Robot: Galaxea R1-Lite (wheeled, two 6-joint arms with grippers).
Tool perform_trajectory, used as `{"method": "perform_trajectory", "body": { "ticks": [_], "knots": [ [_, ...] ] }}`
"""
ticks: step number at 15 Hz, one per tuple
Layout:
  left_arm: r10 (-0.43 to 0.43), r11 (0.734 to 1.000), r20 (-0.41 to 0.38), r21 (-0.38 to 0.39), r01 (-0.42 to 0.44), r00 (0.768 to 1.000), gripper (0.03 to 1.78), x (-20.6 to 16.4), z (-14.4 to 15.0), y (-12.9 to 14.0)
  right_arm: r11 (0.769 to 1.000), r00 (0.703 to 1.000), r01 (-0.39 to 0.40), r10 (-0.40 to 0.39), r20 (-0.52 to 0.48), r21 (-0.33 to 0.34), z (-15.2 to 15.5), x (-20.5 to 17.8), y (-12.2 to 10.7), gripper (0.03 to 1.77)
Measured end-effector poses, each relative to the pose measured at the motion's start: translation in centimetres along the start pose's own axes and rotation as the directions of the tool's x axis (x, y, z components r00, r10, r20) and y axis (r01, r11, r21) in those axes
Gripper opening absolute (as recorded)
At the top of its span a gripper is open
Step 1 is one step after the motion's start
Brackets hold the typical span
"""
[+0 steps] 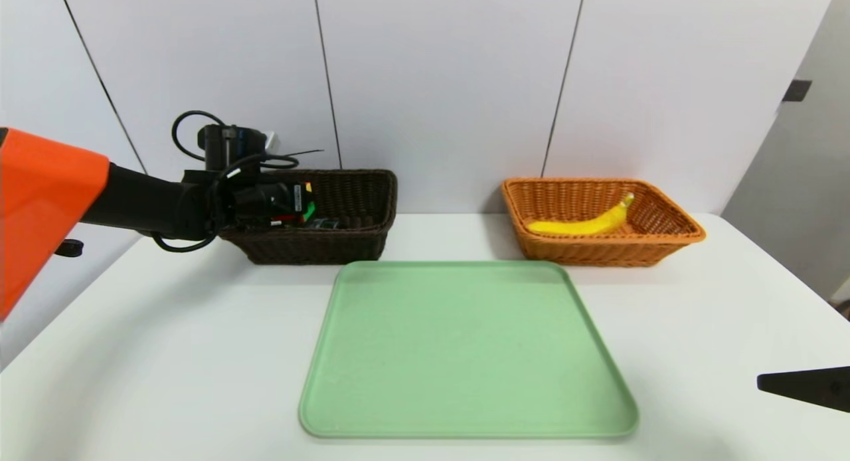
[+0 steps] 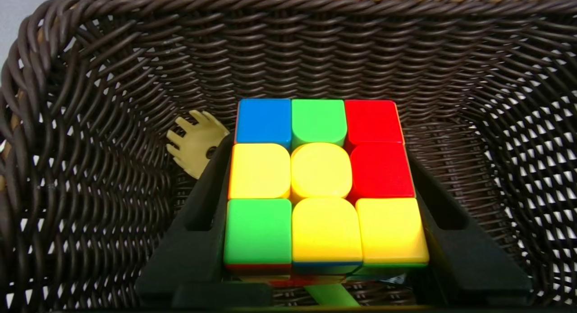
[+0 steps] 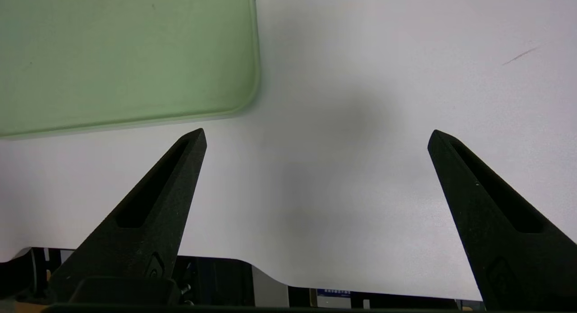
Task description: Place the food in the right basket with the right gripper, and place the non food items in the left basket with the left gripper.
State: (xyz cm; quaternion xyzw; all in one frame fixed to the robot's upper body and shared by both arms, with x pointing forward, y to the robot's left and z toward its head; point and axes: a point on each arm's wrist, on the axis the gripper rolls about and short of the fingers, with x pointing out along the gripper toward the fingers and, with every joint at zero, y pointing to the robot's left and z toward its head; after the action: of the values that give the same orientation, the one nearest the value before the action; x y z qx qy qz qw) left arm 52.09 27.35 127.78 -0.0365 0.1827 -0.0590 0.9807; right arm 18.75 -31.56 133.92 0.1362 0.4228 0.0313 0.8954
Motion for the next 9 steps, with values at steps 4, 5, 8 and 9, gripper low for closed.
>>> {"method": "perform_trajectory", "body": {
  "ticks": [4,5,8,9],
  "knots": [
    [0.018,1.000,-0.019,-0.004,-0.018,1.000,1.00,1.0,-0.7,0.7,1.000,1.000,-0.002,0.002,0.002,-0.002,0.0,-0.1,0.0,1.70],
    [0.022,1.000,-0.022,-0.004,-0.022,1.000,1.02,1.2,-0.9,0.8,1.000,1.000,-0.002,0.002,0.004,-0.001,0.0,-0.1,0.0,1.70],
    [0.024,1.000,-0.015,-0.007,-0.024,1.000,1.25,1.4,-0.8,0.9,1.000,1.000,-0.003,0.003,0.005,0.000,-0.1,-0.2,0.0,1.70],
    [0.024,1.000,-0.013,-0.008,-0.024,1.000,1.30,1.4,-0.7,0.9,1.000,1.000,-0.003,0.003,0.005,0.000,-0.1,-0.2,0.0,1.70]
  ]
}}
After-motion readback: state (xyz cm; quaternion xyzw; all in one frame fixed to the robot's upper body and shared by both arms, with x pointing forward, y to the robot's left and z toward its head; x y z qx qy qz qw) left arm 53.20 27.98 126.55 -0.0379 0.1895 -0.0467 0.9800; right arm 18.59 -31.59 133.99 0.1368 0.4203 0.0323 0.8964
